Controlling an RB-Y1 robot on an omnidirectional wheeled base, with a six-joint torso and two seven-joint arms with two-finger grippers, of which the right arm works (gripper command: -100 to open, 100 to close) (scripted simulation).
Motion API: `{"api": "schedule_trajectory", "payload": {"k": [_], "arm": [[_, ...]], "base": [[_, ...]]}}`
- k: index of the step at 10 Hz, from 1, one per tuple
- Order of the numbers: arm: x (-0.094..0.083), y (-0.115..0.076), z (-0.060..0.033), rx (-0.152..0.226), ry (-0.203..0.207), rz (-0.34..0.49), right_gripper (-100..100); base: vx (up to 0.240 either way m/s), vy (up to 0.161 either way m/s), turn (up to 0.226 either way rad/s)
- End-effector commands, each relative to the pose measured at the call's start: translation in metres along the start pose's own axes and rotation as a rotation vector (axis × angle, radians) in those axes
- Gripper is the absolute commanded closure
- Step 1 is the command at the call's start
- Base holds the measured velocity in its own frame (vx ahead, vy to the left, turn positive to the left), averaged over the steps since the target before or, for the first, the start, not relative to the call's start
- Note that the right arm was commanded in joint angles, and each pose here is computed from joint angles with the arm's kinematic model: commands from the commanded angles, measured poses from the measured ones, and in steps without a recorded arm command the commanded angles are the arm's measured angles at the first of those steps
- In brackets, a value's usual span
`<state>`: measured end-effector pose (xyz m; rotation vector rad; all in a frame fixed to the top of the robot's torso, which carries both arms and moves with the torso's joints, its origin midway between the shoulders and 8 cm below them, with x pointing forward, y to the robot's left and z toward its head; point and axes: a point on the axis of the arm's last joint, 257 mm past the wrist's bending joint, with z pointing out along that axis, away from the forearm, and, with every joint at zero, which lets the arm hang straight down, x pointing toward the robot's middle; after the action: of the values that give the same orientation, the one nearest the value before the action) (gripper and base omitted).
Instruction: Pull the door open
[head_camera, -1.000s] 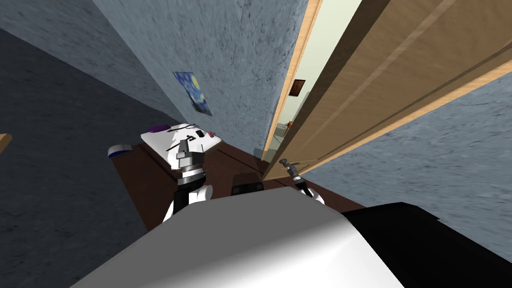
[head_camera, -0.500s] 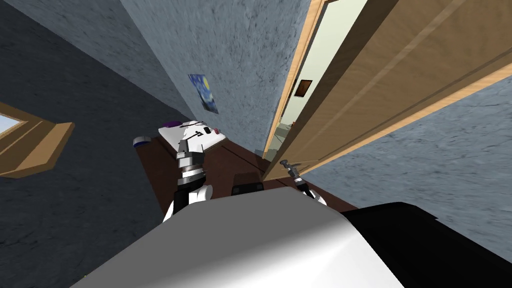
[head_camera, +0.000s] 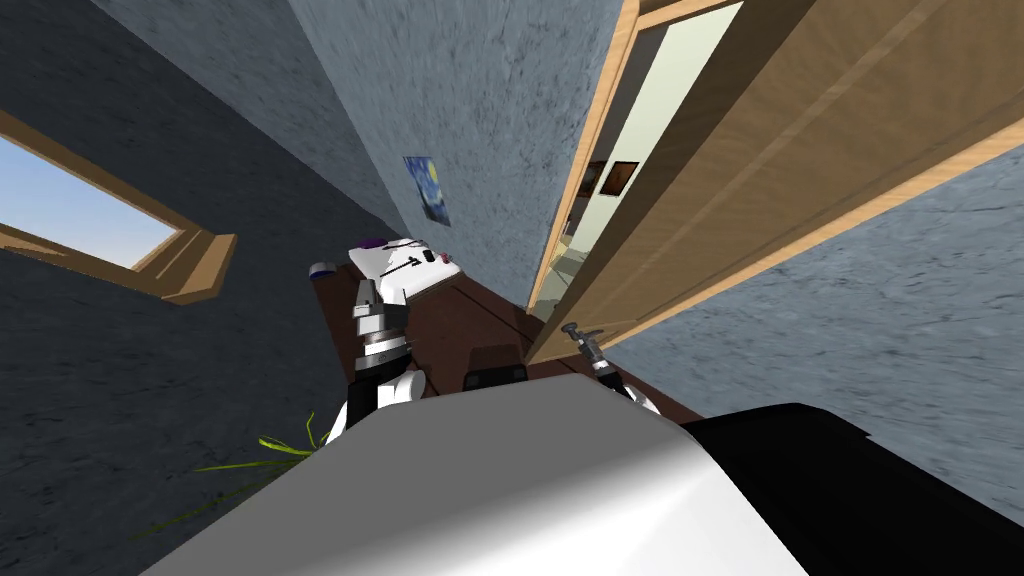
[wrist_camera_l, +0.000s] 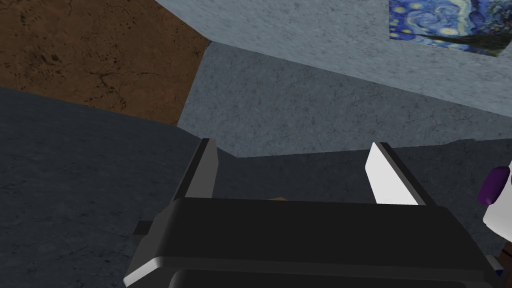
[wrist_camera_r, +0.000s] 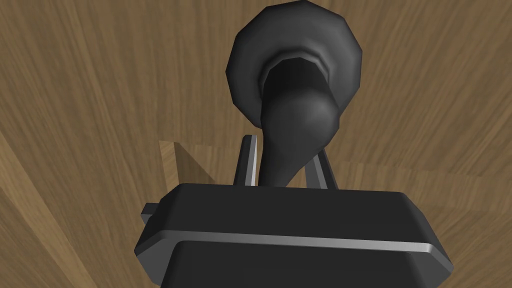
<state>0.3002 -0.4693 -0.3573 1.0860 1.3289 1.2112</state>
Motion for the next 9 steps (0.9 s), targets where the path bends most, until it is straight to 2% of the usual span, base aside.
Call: {"api": "schedule_trajectory", "payload": {"k": [1, 2, 3, 8, 9], "arm": [[0.0, 0.0, 0.0, 0.0, 0.0, 0.0, 100], [0.006, 0.0, -0.0127, -0.001, 0.023, -0.001, 100], [0.006, 0.0, -0.0127, -0.001, 0.023, -0.001, 100], [0.019, 0.003, -0.0438, -0.011, 0.08, -0.005, 100], [0.021, 0.003, -0.0472, -0.012, 0.086, -0.005, 100]], "base": [[-0.089, -0.024, 0.029], [-0.102, -0.055, 0.15], [-0.111, -0.064, 0.109], [-0.11, -0.083, 0.102], [-0.141, -0.089, 0.069]]}}
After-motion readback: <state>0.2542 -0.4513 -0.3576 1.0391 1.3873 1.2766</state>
